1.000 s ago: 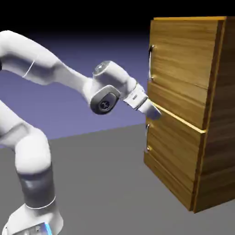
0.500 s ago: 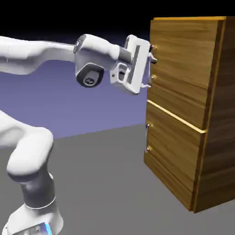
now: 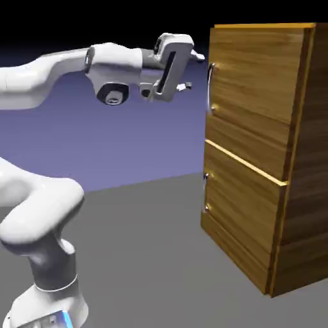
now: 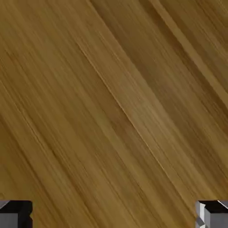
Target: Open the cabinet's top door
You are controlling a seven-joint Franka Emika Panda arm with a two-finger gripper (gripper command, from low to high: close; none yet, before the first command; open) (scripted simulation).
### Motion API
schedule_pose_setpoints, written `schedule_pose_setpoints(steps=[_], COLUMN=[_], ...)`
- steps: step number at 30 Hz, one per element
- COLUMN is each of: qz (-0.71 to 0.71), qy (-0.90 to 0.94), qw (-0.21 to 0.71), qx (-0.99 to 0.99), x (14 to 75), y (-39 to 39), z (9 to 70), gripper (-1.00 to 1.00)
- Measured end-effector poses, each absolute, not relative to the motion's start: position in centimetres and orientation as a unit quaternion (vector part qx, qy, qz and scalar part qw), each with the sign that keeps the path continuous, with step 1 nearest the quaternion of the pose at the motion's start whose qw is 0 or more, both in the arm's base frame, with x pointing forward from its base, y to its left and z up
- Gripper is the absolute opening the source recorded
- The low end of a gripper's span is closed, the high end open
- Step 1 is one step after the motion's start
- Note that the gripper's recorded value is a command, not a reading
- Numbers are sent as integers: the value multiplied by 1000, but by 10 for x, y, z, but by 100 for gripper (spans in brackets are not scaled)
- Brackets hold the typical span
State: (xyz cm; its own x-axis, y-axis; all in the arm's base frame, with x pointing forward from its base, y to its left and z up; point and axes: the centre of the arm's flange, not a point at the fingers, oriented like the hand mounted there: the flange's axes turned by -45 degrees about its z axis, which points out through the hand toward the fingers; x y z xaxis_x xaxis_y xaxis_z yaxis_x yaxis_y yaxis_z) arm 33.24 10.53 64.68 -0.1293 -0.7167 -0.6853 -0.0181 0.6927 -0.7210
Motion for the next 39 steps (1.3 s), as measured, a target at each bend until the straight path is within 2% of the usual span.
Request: schedule_pose_setpoints(steps=[7,14,16,20,21,23,39], qz=[-162,-19,-18,-18,-17,-17,144], qy=[709,707,707,707,707,707,692], qw=[676,707,707,707,707,707,692], qx=[-122,16,17,17,17,17,-144], x=[352,388,388,430,438,438,299], y=[148,181,181,179,178,178,85], z=[620,569,568,569,568,568,568], gripper=[0,0,0,0,-100,-100,-100])
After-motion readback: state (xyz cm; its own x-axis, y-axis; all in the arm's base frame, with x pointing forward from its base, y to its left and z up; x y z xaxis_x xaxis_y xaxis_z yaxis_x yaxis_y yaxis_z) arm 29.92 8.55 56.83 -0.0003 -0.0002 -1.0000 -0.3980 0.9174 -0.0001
